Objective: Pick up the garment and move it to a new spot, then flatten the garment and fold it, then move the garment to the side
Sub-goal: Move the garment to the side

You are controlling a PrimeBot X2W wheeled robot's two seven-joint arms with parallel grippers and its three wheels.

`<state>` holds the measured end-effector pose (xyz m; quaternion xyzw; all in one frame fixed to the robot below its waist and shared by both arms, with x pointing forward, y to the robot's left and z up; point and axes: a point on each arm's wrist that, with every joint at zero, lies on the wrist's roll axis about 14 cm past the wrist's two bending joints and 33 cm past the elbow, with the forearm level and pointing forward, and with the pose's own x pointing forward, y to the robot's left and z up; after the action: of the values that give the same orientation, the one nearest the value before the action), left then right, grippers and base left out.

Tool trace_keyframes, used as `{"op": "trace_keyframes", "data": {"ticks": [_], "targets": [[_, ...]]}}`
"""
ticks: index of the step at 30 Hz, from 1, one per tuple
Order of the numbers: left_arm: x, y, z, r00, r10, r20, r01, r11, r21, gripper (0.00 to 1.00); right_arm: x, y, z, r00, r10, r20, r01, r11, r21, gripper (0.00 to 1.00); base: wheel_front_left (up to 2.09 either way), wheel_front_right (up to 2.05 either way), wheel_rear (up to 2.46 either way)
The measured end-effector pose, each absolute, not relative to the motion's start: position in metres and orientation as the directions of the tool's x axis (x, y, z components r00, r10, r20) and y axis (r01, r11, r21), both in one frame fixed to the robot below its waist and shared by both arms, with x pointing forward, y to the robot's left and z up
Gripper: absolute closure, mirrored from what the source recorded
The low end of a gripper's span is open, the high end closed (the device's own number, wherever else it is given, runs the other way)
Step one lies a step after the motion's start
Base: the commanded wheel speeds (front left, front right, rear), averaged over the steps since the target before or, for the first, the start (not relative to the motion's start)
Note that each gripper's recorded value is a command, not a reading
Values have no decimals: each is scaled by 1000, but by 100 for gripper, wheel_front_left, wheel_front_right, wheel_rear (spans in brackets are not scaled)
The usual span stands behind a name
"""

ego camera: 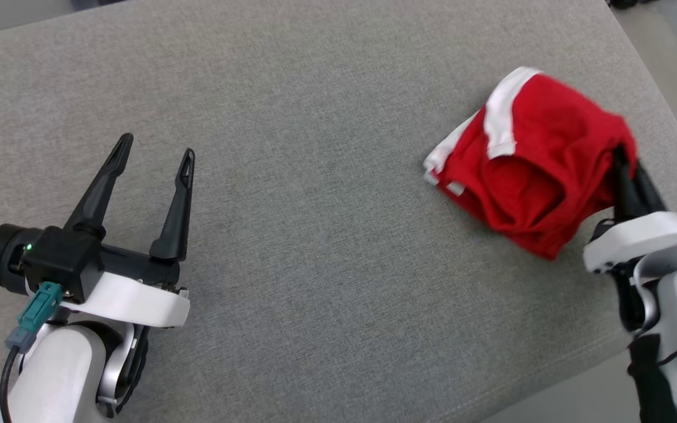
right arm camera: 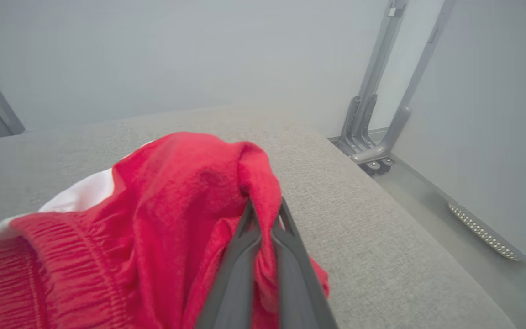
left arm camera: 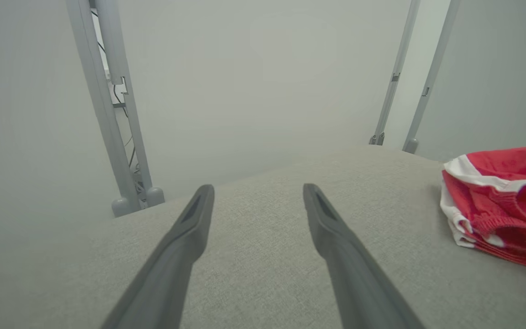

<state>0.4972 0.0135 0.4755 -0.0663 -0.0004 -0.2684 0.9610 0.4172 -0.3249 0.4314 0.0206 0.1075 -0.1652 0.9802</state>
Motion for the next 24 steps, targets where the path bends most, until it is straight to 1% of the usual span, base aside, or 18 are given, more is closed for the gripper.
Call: {"op": "trace_keyframes", "data": {"ticks": [5, 13, 14, 15, 16, 24], "targets": [[499, 1, 470, 835, -549, 34, 548, 825, -137, 0, 413, -361, 430, 887, -408, -216, 406, 912, -55, 100, 0, 0, 0], [499, -5, 469, 824, -565, 33, 564, 814, -139, 0, 409, -383, 433, 861, -467, -204, 451, 884, -122, 100, 0, 0, 0], [499, -5, 469, 824, -566, 33, 565, 813, -139, 0, 408, -385, 432, 857, -471, -206, 455, 882, -126, 84, 0, 0, 0], [499, -5, 470, 823, -567, 33, 565, 813, -139, 0, 407, -386, 432, 854, -477, -207, 461, 879, -125, 45, 0, 0, 0], [499, -5, 470, 823, -567, 34, 566, 813, -138, 0, 407, -387, 432, 852, -481, -206, 464, 877, -128, 0, 0, 0, 0], [496, 3, 478, 839, -542, 51, 543, 828, -137, 0, 415, -389, 462, 865, -490, -107, 478, 870, -121, 0, 0, 0, 0]]}}
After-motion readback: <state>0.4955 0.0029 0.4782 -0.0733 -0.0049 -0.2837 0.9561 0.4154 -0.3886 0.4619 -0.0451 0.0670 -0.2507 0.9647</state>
